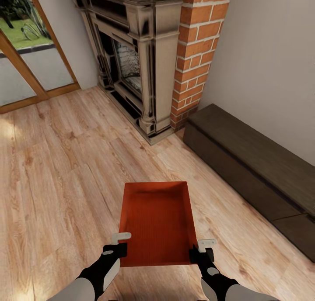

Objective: Move the two storage containers from the living room to the garage. In the garage, place one container on the floor and stack the other container on top of it (either order is fine).

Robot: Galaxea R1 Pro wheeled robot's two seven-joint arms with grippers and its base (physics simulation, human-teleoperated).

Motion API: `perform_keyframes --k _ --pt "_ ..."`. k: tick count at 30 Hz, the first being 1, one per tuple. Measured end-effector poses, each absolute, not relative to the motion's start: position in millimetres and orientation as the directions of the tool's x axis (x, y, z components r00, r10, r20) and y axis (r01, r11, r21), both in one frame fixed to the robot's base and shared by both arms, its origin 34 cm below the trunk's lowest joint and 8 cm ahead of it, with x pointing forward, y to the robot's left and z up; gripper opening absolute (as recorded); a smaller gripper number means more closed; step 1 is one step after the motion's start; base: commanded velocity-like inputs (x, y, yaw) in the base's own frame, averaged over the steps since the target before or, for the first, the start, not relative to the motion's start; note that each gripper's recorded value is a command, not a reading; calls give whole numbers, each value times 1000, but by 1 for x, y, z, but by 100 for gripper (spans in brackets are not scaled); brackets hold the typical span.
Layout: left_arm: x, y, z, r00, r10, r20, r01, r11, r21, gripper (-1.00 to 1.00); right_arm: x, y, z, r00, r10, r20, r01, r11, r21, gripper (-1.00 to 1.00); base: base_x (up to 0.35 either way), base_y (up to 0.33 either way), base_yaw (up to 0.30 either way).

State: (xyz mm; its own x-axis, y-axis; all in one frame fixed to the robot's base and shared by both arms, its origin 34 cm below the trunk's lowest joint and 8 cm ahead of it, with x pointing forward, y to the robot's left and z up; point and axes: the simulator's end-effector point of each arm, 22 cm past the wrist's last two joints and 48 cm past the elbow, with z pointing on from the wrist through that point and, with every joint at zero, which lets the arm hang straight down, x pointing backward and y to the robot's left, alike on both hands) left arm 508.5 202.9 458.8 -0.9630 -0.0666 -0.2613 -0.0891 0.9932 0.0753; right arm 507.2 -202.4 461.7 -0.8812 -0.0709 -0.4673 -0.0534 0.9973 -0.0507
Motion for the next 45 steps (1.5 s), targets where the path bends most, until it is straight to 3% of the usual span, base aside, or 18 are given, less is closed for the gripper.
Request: perform_keyframes --k 45 --pt "502 202 518 -963 -65 -261 -88 993 75 -100 500 -203 521 -882 -69 -467 -52 997 -50 -100 0 0 0"
